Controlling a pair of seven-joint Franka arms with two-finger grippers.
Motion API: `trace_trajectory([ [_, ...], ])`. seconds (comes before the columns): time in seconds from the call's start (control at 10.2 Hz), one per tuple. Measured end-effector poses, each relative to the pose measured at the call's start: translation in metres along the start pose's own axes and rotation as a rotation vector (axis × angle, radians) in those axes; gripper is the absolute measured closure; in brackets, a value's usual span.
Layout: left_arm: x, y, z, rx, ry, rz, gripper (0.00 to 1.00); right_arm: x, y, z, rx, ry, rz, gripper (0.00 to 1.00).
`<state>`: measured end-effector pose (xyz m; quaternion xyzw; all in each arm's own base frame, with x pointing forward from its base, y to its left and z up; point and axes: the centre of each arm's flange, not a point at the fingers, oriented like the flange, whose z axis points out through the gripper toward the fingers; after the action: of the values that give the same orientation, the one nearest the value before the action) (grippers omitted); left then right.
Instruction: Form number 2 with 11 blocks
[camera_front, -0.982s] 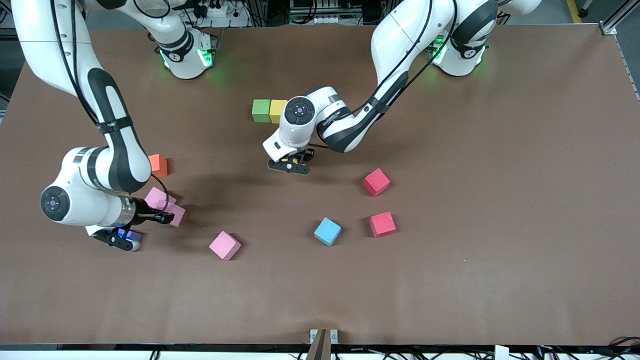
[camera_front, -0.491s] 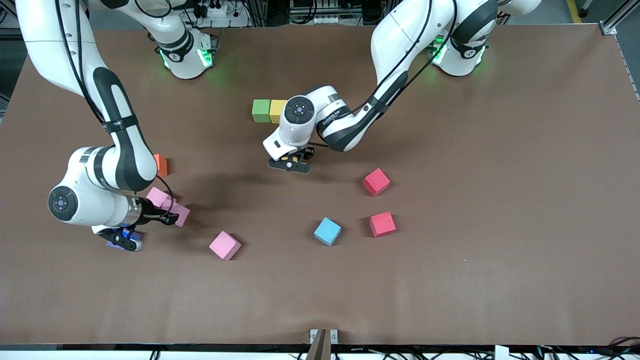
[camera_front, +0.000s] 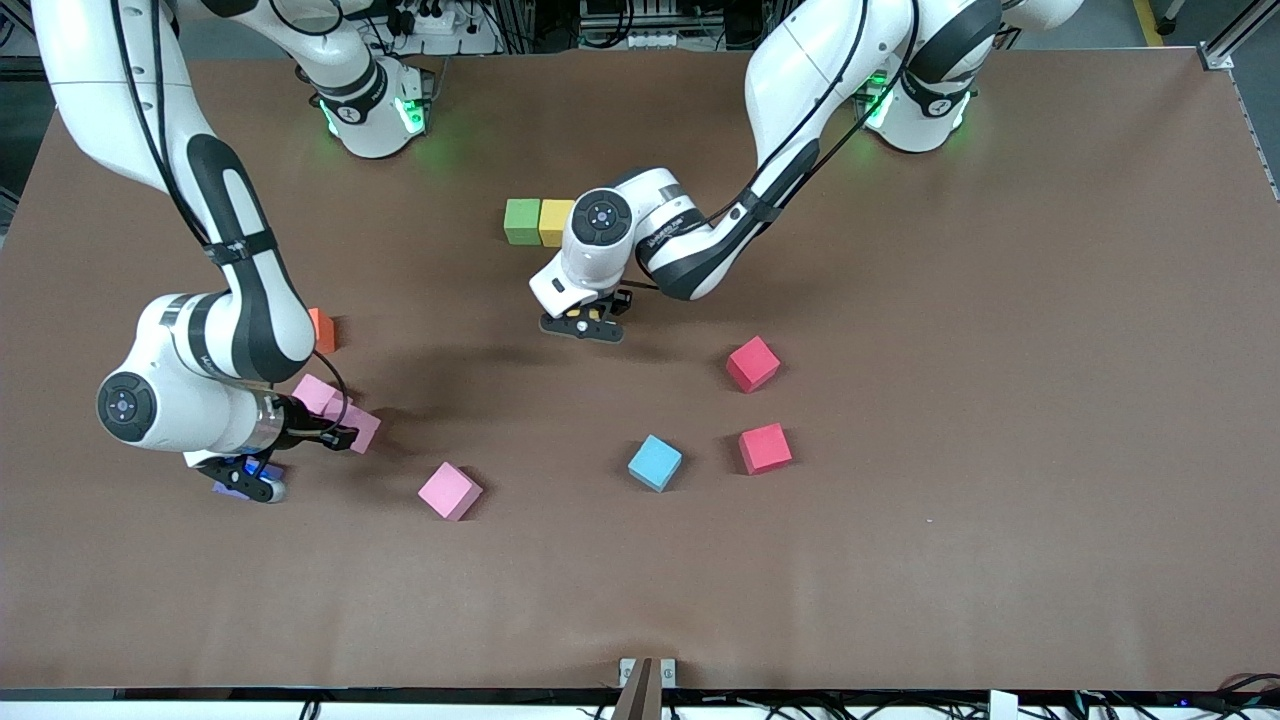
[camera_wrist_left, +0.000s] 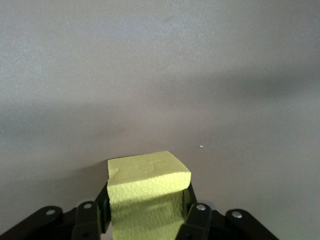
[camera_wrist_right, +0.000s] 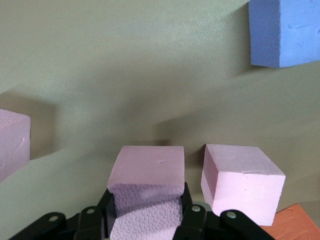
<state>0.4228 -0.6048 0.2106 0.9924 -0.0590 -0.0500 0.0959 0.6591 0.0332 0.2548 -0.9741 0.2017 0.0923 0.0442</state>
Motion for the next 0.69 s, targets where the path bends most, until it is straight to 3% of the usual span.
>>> trace_trajectory([
  [0.69,-0.004,0.0006,0.0014,-0.005,-0.005,-0.017,0.44,-0.0007,-0.0013,0.0002,0.0,0.0,-0.003,0.48],
])
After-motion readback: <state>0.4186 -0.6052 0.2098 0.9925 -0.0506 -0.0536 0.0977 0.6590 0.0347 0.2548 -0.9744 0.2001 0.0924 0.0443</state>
